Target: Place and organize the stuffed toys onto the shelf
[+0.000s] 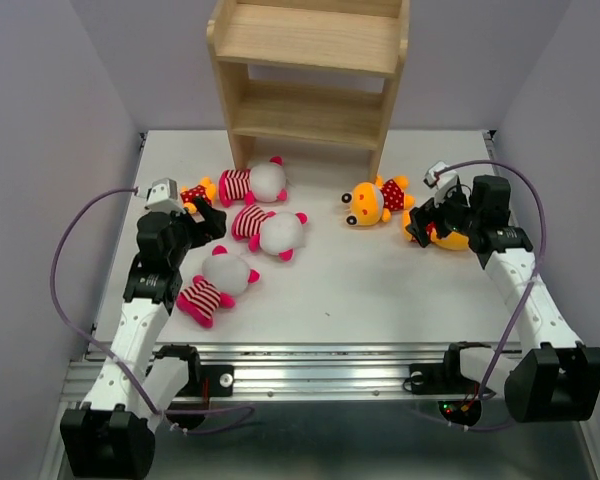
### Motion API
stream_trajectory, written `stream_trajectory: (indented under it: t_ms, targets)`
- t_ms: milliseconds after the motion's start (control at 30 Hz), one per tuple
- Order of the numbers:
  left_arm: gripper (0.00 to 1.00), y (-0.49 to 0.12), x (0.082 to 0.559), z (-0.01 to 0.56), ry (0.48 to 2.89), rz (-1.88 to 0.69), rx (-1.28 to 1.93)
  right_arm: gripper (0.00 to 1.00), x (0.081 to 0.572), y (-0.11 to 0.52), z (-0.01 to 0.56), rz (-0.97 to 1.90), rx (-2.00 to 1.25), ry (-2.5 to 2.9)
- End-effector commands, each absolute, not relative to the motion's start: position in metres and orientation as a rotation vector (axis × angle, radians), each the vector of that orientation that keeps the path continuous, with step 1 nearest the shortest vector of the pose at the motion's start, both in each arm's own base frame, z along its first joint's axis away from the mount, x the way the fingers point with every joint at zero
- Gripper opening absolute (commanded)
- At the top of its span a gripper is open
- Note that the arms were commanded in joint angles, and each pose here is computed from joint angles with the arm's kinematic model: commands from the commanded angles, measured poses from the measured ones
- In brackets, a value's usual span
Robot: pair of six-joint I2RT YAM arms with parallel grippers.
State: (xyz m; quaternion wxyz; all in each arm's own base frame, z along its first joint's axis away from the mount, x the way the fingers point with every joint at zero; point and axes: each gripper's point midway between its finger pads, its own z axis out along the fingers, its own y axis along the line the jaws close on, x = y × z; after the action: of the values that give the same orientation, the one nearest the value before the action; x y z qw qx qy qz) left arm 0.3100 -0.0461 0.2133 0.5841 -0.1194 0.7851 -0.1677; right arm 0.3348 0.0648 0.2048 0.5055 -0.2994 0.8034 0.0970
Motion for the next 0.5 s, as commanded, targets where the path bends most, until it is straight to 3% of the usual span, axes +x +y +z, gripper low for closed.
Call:
stream_trajectory:
  t_ms: [0,300,467]
  targets:
    - [0.98,-0.089,0.323,0.22,1.882,-0.591,-0.197,1.0,0.323,0.088,0.198,0.383,-0.873,1.892]
    - [0.88,-0.158,0.355,0.158,2.137,-0.59,-0.185,1.0,0.314,0.113,0.193,0.615,-0.928,1.881]
    - [0.77,-0.149,0.381,0.133,2.161,-0.536,-0.567,1.0,0.312,0.112,0.184,0.62,-0.92,1.905]
